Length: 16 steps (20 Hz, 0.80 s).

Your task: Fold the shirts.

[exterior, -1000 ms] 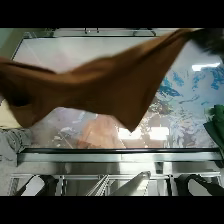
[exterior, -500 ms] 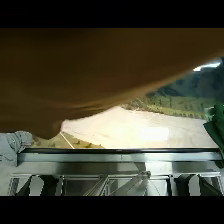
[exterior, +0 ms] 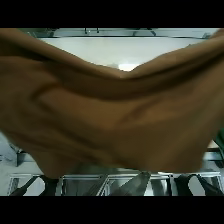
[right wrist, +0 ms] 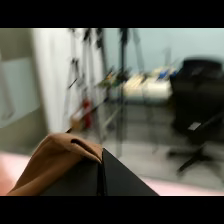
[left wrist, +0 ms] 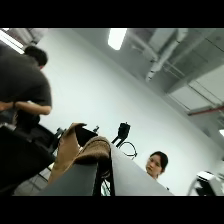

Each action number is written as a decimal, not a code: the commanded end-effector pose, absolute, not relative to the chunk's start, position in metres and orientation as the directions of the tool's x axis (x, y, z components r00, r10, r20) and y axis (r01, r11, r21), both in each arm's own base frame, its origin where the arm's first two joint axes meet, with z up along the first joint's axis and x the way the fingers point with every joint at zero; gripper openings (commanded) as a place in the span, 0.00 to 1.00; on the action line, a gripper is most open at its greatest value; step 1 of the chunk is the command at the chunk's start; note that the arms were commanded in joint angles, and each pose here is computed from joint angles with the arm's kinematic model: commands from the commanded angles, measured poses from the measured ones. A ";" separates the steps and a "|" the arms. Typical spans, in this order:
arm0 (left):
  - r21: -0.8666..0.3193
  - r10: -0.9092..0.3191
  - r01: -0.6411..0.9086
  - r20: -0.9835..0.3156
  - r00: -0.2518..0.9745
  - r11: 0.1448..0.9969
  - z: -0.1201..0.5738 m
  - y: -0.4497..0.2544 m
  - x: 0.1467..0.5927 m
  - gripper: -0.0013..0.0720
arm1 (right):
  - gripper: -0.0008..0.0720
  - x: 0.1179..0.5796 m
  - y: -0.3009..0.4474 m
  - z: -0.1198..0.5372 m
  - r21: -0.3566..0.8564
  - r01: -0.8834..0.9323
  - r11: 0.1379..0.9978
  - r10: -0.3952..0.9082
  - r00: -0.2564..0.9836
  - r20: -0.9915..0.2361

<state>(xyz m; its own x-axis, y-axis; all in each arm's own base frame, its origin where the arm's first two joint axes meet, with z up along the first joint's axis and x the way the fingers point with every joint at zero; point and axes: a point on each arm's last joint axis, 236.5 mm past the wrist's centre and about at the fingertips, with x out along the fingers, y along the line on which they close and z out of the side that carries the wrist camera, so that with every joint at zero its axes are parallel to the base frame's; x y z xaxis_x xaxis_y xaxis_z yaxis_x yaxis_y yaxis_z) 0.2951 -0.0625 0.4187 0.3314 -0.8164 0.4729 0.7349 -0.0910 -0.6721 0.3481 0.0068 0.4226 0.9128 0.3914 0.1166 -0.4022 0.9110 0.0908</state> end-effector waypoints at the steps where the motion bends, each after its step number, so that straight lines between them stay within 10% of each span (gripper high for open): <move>1: -0.899 -0.827 0.434 0.202 0.525 0.055 0.272 -0.058 0.404 0.04 | 0.03 0.439 0.027 0.305 0.300 -0.493 0.817 0.545 0.830 -0.120; 6: -0.971 -0.768 0.220 0.068 0.637 0.096 0.090 -0.028 0.489 0.14 | 0.07 0.571 0.041 0.106 0.475 -0.277 0.835 0.466 0.815 -0.344; 8: -0.978 -0.784 0.208 0.107 0.611 0.028 0.065 -0.012 0.498 0.89 | 0.45 0.583 0.053 0.062 0.516 -0.270 0.813 0.505 0.768 -0.394; 9: -0.971 -0.791 0.239 0.144 0.594 0.002 0.069 0.002 0.499 0.98 | 0.45 0.582 0.053 0.058 0.543 -0.270 0.795 0.526 0.752 -0.397; 12: -0.949 -0.842 0.314 0.170 0.513 -0.001 0.106 0.038 0.482 0.92 | 0.45 0.561 0.033 0.086 0.632 -0.265 0.728 0.583 0.724 -0.368; 16: -0.928 -0.880 0.079 -0.314 0.358 0.363 0.060 0.038 0.413 0.87 | 0.41 0.471 0.038 0.100 0.754 -0.309 0.580 0.778 0.486 -0.399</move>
<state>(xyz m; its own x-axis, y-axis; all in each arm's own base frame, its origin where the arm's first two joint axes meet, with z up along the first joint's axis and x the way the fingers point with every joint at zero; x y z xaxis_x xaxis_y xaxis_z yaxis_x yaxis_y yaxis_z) 0.4605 0.0299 0.0990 0.4794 -0.8775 -0.0099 0.2416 0.1428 -0.9598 0.5333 0.0274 0.1029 0.6763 0.6422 -0.3607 -0.3075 0.6911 0.6540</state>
